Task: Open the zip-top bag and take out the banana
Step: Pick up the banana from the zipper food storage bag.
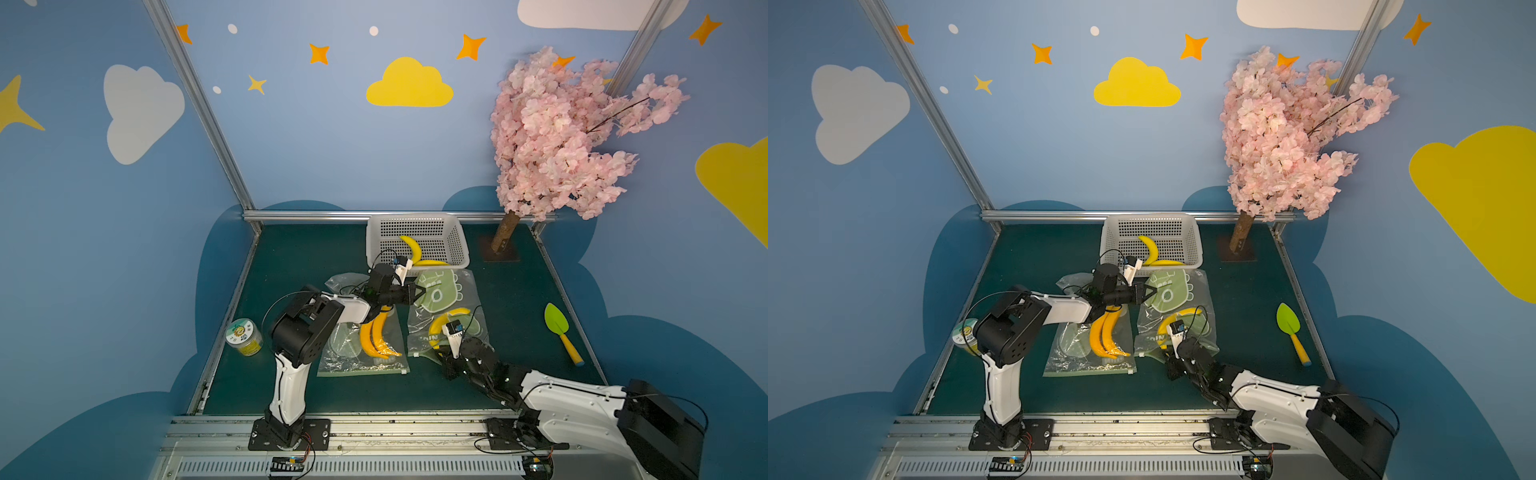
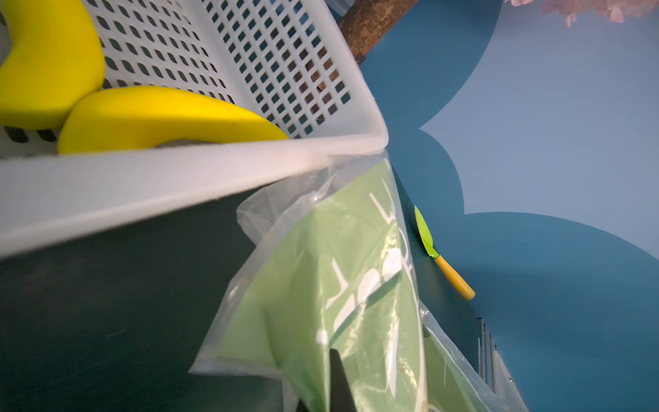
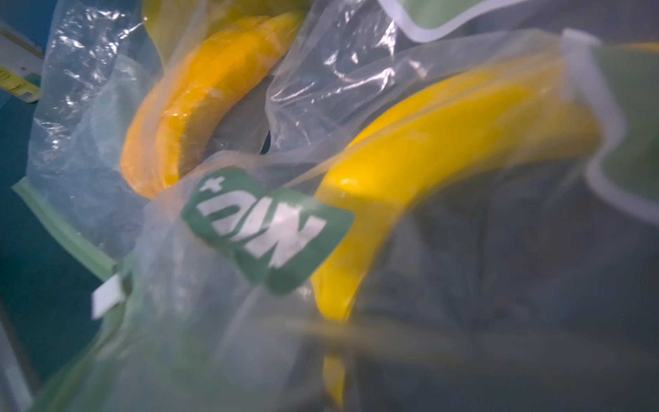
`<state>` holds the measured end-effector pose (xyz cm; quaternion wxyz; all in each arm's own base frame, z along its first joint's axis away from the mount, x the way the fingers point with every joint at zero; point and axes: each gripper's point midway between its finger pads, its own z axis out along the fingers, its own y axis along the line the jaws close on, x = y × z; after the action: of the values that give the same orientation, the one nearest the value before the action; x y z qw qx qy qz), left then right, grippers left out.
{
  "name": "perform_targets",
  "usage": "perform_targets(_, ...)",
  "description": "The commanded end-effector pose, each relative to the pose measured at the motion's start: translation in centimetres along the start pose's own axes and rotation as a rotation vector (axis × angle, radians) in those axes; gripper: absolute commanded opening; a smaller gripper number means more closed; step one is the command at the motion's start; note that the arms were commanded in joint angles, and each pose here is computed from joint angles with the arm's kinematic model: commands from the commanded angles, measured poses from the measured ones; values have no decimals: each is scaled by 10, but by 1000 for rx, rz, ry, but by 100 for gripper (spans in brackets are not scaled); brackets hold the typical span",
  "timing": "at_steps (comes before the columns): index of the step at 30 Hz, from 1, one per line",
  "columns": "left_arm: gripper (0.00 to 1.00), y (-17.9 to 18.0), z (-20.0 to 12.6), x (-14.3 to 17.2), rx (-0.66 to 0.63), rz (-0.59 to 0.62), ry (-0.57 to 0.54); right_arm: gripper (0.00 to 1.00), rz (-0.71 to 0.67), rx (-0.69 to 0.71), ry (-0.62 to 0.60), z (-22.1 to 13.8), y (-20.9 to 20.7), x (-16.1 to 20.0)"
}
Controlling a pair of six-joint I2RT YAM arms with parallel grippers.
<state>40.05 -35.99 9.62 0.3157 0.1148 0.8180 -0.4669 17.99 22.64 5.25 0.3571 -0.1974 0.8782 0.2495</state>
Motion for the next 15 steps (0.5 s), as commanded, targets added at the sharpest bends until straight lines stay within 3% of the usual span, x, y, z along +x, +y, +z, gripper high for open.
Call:
perform_targets(1,2,18,5,-12,-93,13,-20,0,30,-9,174,-14,3,37)
perform_targets(4,2,21,8,-16,-127,56,-31,0,37,-2,226,-30,6,41)
perform_targets(8,2,26,10,-7,-176,131,-11,0,37,-27,191,-47,10,32)
perform_targets(11,2,36,10,-5,-220,114,-25,0,68,-74,193,-56,15,35)
perform_targets(15,2,48,9,-8,-279,95,-51,0,106,-131,291,-68,26,53)
